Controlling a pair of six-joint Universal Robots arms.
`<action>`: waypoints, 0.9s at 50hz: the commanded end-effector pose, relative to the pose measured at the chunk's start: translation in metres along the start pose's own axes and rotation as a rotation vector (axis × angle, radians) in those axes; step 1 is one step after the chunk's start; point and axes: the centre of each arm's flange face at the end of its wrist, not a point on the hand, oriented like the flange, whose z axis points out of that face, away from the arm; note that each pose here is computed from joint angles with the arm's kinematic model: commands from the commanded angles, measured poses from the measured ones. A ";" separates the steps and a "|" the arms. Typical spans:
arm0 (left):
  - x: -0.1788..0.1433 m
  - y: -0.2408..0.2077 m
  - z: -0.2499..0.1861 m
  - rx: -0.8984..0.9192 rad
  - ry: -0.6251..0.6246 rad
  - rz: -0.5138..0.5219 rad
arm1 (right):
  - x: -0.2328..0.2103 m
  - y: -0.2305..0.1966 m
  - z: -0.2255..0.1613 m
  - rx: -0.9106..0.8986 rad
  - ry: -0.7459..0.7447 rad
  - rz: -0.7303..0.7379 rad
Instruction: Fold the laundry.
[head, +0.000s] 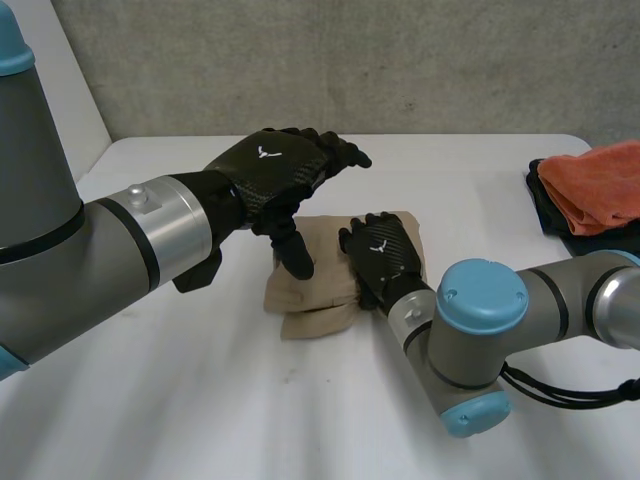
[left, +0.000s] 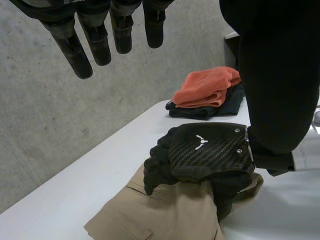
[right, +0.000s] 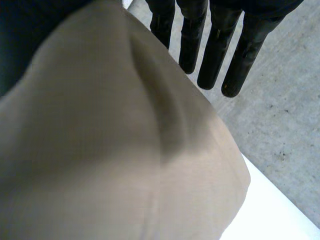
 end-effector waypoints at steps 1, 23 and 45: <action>0.000 0.002 0.001 -0.008 0.000 -0.004 | -0.004 0.017 0.002 -0.082 -0.030 0.003; 0.001 0.002 0.000 -0.006 0.001 -0.005 | 0.162 0.030 0.011 -0.018 0.028 -0.234; -0.003 0.005 0.002 -0.017 -0.006 -0.011 | 0.384 -0.067 0.058 0.534 0.241 -0.236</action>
